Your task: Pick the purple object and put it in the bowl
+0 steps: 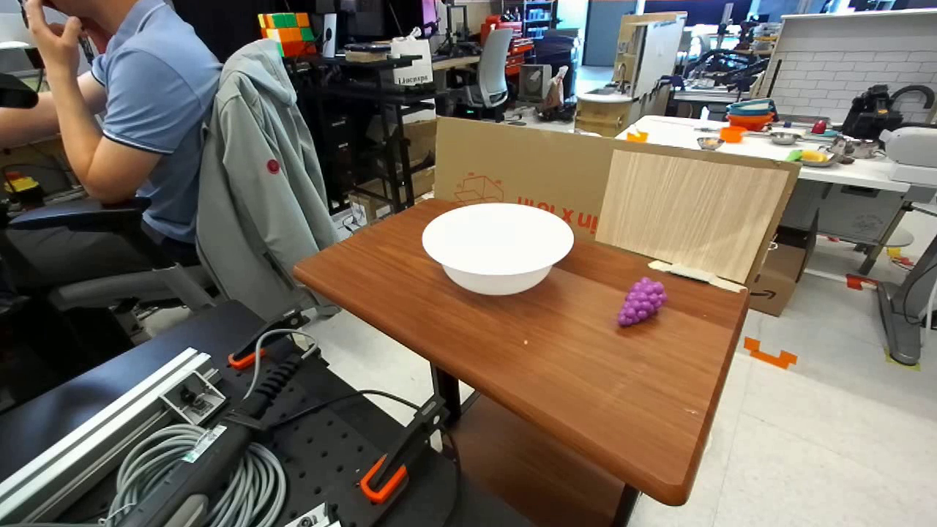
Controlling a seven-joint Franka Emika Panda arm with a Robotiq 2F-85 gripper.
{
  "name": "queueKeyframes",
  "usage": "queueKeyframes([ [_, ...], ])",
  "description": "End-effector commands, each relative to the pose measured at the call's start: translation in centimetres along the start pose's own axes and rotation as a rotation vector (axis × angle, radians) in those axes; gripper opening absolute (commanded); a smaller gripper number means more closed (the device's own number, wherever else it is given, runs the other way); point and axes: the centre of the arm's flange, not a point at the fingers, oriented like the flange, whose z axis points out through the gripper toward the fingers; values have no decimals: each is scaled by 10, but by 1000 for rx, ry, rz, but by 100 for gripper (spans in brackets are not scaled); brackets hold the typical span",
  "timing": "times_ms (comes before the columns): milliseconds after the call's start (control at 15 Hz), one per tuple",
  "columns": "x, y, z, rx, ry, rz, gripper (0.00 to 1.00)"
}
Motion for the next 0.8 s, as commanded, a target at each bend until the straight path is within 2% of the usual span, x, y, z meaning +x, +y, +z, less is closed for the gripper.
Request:
queueKeyframes([
  [0, 15, 3, 4, 13, 21, -14, 100],
  [133, 39, 16, 7, 77, 87, -138, 100],
  [333, 69, 54, 15, 177, 155, -196, 100],
  [533, 98, 96, 37, 288, 148, -269, 100],
  [733, 137, 135, 68, 383, 102, -249, 100],
])
